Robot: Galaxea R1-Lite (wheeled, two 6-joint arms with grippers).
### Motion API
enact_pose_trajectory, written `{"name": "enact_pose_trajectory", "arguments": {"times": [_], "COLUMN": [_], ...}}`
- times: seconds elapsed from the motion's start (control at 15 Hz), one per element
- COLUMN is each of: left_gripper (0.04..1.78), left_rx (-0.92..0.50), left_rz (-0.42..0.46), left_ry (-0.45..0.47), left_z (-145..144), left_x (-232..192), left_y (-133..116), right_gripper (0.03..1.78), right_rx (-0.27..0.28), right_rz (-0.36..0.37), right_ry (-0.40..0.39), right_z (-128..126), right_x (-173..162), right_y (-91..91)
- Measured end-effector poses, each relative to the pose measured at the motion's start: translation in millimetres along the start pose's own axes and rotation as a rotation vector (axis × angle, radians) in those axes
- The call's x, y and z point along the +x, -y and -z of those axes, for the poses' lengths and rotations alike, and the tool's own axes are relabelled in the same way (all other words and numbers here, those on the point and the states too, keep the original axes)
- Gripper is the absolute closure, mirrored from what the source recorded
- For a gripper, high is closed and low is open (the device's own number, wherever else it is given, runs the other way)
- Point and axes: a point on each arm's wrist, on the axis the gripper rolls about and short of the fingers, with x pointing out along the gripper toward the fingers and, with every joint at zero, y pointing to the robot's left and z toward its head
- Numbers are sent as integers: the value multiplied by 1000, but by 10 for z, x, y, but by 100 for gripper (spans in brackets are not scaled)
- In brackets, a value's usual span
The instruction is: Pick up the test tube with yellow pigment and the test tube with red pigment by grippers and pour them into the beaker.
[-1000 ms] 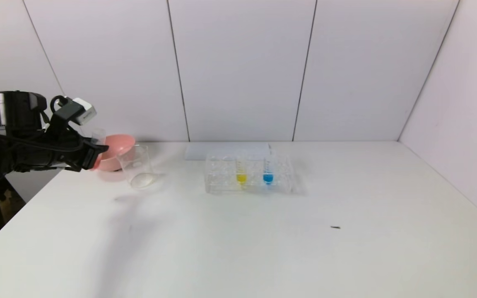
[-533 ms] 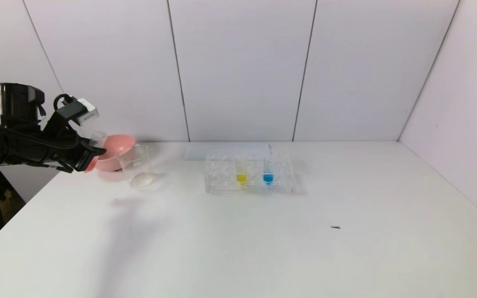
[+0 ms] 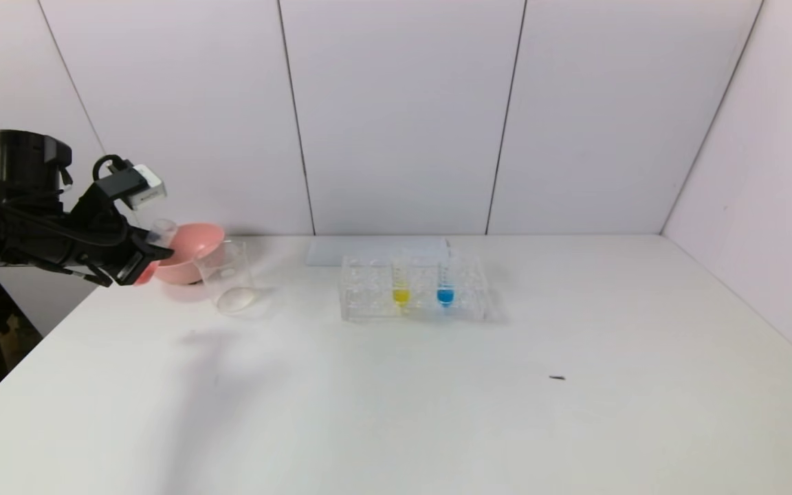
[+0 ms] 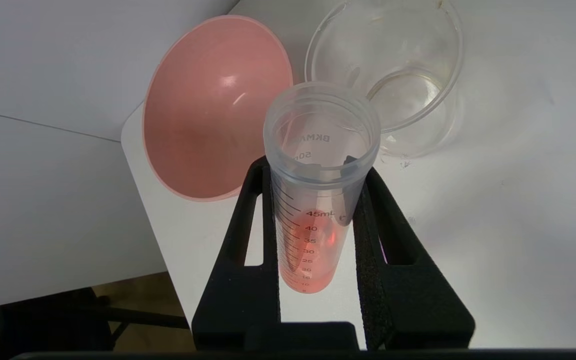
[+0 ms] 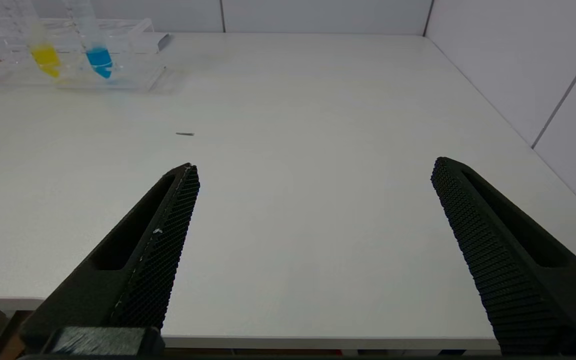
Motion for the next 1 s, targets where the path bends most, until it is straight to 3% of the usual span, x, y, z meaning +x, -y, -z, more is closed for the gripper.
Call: {"name": "enact_pose_trajectory", "arguments": {"times": [0.33,1.0], "left_gripper": [137,137], "left_rx": [57,104], "left_rz": [47,45], "left_ry": [-37,-32], "left_z": [-21,-38], "left_x": [-17,40], "left_y": [-34,-110], "right_gripper": [11,11], "right_rx": [0,0], "right_rz": [0,0], "right_ry": [0,0], "right_z": [0,0], "right_x": [0,0], "right_y": [0,0]}}
